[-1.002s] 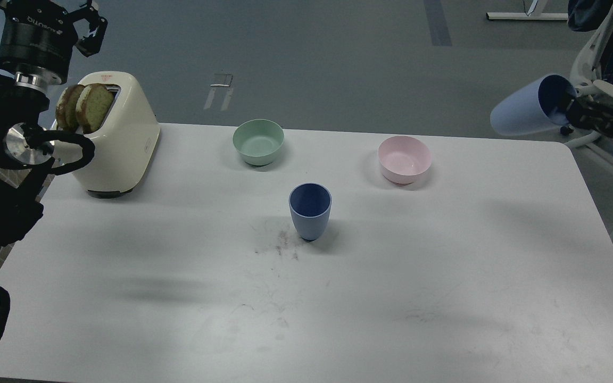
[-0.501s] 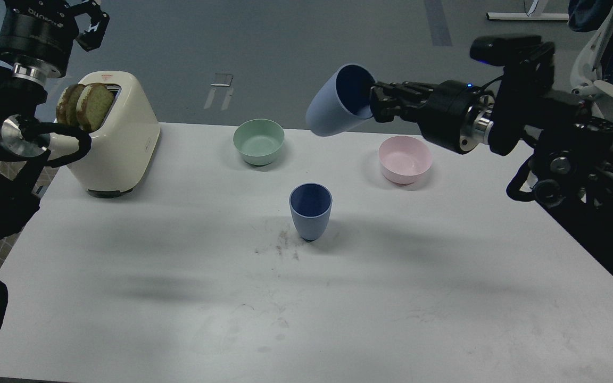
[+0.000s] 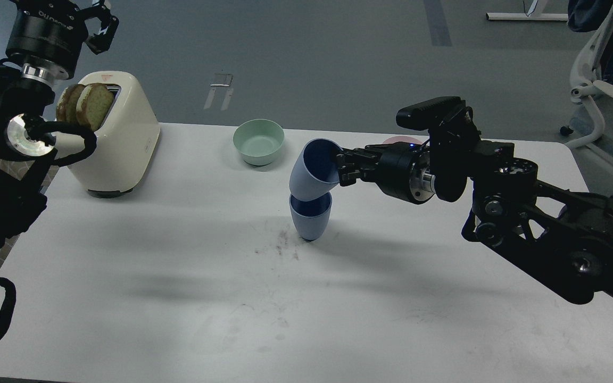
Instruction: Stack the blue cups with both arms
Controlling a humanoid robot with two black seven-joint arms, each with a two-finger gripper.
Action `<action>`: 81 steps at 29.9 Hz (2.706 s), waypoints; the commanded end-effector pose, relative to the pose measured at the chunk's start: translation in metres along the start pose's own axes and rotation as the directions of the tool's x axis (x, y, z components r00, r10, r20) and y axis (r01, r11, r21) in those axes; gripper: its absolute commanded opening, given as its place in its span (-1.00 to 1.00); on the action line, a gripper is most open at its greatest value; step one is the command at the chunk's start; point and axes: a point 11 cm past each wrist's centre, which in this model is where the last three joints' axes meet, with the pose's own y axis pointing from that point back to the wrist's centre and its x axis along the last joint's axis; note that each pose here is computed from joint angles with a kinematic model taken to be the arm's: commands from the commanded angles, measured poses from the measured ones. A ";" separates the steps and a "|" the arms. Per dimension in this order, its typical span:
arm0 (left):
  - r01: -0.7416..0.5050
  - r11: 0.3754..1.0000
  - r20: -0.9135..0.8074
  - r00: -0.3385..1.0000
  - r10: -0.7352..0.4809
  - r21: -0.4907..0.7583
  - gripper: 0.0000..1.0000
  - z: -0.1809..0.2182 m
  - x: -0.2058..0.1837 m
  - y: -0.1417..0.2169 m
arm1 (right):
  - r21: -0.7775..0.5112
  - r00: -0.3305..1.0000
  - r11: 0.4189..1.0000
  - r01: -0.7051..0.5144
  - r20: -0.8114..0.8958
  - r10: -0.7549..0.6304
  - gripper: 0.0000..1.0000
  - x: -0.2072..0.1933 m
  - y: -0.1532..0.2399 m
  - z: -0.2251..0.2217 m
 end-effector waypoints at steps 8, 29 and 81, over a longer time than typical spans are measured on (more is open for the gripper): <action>0.001 1.000 0.001 1.000 -0.001 0.002 0.95 0.000 0.000 0.001 | -0.008 0.999 1.000 0.022 0.023 -0.022 -1.00 -0.011 -0.004 0.004; 0.010 1.000 -0.002 1.000 -0.010 0.002 0.95 -0.001 -0.001 0.001 | 0.002 0.998 0.999 0.038 0.050 -0.038 -0.43 -0.022 -0.004 0.003; 0.028 1.000 -0.039 0.999 -0.028 -0.004 0.95 -0.010 -0.005 0.005 | -0.245 -0.291 0.496 -0.833 0.956 -0.018 1.00 0.078 0.119 0.209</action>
